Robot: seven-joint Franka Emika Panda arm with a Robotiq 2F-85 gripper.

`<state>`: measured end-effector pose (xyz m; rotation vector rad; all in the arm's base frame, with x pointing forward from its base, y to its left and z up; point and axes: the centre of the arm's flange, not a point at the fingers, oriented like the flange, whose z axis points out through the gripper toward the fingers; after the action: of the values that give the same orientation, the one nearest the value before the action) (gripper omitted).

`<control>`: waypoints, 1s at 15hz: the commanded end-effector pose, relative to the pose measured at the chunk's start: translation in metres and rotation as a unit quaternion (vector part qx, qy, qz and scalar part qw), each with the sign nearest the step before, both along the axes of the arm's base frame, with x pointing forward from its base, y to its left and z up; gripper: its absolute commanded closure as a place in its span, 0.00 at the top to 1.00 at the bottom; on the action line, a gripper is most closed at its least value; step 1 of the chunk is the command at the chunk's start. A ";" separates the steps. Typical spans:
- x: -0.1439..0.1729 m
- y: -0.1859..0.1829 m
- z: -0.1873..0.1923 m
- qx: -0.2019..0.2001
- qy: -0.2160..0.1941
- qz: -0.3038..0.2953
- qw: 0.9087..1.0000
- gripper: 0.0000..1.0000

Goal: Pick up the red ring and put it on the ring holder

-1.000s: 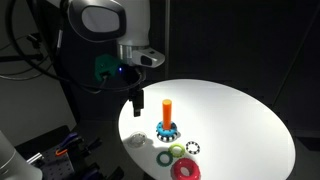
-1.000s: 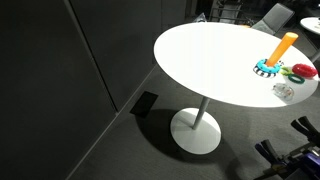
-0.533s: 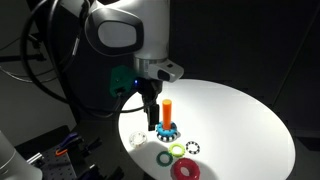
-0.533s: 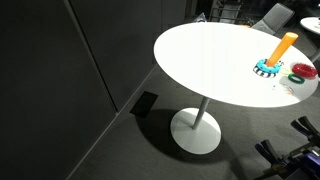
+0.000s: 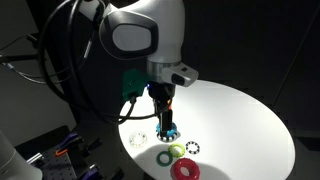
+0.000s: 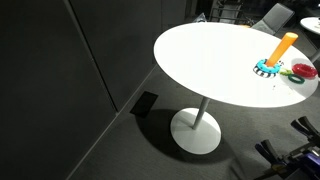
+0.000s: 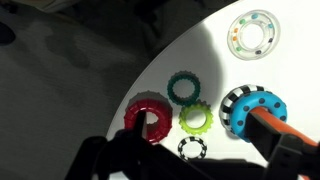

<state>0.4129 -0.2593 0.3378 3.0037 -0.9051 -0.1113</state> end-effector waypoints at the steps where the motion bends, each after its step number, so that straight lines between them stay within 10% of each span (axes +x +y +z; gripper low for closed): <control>1: 0.001 -0.001 0.002 -0.001 -0.002 0.000 1.000 1.00; 15: 0.015 -0.011 -0.028 -0.023 0.005 -0.041 0.999 1.00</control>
<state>0.4175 -0.2621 0.3232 2.9753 -0.9579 -0.1169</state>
